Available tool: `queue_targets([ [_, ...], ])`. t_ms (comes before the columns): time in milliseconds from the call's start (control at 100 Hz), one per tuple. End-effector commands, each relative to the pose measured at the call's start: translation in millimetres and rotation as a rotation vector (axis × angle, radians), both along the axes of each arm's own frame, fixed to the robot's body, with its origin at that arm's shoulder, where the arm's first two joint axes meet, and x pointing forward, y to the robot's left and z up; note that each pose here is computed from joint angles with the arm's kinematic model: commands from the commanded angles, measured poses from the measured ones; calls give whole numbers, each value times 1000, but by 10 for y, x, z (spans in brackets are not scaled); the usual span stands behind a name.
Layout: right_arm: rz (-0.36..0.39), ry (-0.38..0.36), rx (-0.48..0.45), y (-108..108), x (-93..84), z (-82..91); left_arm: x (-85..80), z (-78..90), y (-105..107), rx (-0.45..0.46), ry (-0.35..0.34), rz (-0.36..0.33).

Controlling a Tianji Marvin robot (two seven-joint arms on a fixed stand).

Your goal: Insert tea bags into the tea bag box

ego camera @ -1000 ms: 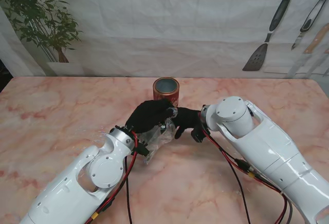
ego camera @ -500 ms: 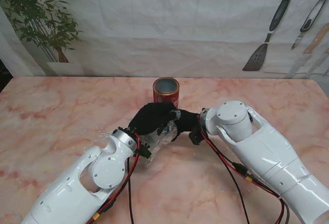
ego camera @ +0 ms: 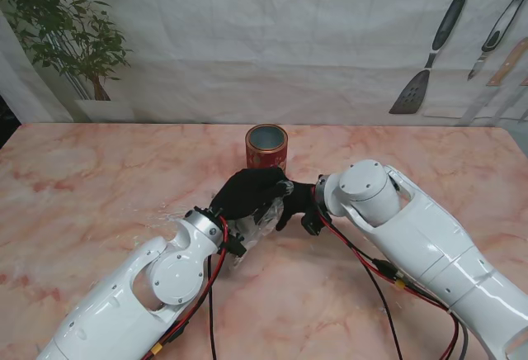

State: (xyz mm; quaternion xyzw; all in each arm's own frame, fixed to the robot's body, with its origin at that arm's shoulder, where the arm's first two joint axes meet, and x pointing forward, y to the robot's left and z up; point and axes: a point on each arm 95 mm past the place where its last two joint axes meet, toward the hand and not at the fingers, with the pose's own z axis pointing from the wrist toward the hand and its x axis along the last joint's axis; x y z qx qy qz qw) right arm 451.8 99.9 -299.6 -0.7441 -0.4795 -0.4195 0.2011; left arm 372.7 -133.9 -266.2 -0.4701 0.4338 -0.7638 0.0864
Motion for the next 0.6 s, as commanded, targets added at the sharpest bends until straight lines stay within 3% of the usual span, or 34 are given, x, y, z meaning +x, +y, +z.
queue_targets([
  [0,26,14,32,104,-40,14,-32,-3,-71,-3,10,-26],
  [190,-9,106,170,94,-45,-1,-43,-9,-69,-4,9,-31],
  [430,8,112,152,42,5,13,-68,-4,-63,-3,0,-36],
  [590,-24,103,148,78,-14,-32,-92,-6,-76,0,-7,-46],
])
